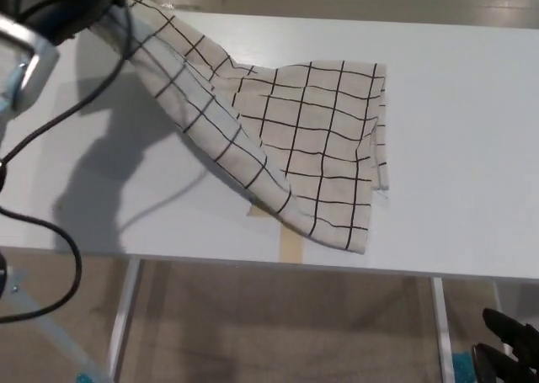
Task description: Use the left hand to fold a white towel with checkered patterns in half.
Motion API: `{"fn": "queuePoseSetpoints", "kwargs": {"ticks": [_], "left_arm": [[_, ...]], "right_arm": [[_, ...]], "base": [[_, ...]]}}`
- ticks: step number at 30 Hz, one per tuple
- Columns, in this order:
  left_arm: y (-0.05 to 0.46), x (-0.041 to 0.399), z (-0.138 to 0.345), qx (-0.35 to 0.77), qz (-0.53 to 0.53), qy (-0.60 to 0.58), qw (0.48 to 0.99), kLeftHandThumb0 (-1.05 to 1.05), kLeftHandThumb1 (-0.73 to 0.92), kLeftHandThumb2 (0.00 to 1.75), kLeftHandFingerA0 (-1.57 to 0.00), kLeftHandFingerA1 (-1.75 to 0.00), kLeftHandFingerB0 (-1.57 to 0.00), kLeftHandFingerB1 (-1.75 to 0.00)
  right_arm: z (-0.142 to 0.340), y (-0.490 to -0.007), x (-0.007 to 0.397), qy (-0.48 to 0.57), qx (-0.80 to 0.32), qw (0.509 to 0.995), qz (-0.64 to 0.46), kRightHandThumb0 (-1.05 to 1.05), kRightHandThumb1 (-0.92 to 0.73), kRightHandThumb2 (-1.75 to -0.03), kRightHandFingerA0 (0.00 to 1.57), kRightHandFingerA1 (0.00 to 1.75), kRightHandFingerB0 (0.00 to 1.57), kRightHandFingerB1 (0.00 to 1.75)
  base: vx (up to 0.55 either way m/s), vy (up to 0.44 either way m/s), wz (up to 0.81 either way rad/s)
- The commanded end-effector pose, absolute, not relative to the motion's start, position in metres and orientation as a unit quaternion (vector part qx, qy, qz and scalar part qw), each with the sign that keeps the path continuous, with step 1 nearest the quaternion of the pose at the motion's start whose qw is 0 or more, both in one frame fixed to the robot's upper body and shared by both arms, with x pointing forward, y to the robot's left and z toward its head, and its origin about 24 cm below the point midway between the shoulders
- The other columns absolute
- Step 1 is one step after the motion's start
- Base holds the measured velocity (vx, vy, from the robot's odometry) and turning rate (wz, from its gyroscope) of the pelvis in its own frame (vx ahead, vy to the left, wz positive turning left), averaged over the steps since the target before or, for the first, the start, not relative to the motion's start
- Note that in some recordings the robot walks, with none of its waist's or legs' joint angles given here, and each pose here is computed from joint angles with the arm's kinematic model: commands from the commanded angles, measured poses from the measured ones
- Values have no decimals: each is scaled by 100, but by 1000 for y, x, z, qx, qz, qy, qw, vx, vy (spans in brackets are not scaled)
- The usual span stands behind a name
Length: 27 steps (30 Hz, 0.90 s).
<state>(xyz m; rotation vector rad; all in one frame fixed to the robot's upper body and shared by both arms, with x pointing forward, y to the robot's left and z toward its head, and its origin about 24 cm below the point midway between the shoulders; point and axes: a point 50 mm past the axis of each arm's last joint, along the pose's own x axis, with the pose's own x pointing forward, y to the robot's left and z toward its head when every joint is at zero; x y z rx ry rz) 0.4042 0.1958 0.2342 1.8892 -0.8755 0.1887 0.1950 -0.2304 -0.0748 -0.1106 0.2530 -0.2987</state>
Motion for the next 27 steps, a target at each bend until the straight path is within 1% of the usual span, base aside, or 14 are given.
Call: {"fn": "queuePoseSetpoints", "kwargs": {"ticks": [1,3,7,10,11,14,15,17,18,23,24,25,26,27], "left_arm": [[134,399,239,785,-37,-500,364,-35,46,56,-92,-170,-100,-122],[110,394,235,770,-87,-535,337,-32,50,59,-94,-168,-93,-135],[81,387,227,744,-143,-577,303,-26,50,58,-97,-166,-103,-115],[55,379,217,722,-184,-607,276,-25,49,57,-103,-158,-111,-86],[34,371,207,705,-216,-624,258,-25,52,58,-99,-164,-92,-142],[28,368,204,700,-226,-629,251,-25,52,58,-99,-164,-92,-142],[12,359,194,679,-252,-646,240,-26,54,58,-95,-174,-83,-162],[1,352,187,662,-270,-659,234,-26,54,58,-95,-174,-83,-162],[-9,345,179,644,-287,-670,232,-26,37,78,-123,-142,-107,-132],[-24,326,154,600,-324,-692,234,-38,38,79,-129,-145,-104,-122],[-24,324,151,595,-329,-693,238,-38,38,79,-129,-145,-104,-122],[-25,321,148,590,-338,-692,244,-45,47,61,-100,-167,-104,-126],[-26,320,145,594,-354,-674,259,-42,51,56,-88,-98,-90,-59],[-27,318,143,600,-373,-652,274,-42,51,56,-88,-98,-90,-59]], "right_arm": [[-73,-230,196,114,-37,980,-161,-48,-67,-60,55,43,62,44],[-72,-231,198,116,-41,979,-161,-48,-67,-60,54,43,63,44],[-70,-231,201,116,-41,980,-157,-48,-67,-60,55,43,63,45],[-67,-231,205,110,-52,981,-152,-49,-67,-61,57,43,66,46],[-65,-231,206,105,-55,981,-150,-49,-68,-62,60,44,66,46],[-65,-230,206,104,-56,982,-149,-49,-68,-62,60,44,66,46],[-64,-229,207,103,-47,982,-150,-48,-67,-60,61,45,67,47],[-64,-228,208,101,-41,983,-150,-48,-67,-60,61,45,67,47],[-63,-228,209,101,-42,982,-152,-48,-67,-60,63,45,68,47],[-62,-228,211,104,-46,982,-152,-50,-67,-61,63,45,69,48],[-62,-227,211,104,-45,982,-151,-50,-67,-61,63,45,69,48],[-62,-228,211,104,-47,982,-150,-51,-67,-61,63,45,68,47],[-62,-228,212,103,-43,982,-151,-51,-67,-61,63,44,69,48],[-61,-228,213,103,-36,982,-153,-51,-67,-61,63,44,69,48]], "base": [[0,0,0],[0,0,0],[0,0,0],[0,0,0],[0,0,0],[0,0,0],[0,0,0],[0,0,0],[0,0,0],[0,0,0],[0,0,0],[0,0,0],[0,0,0],[0,0,0]]}}
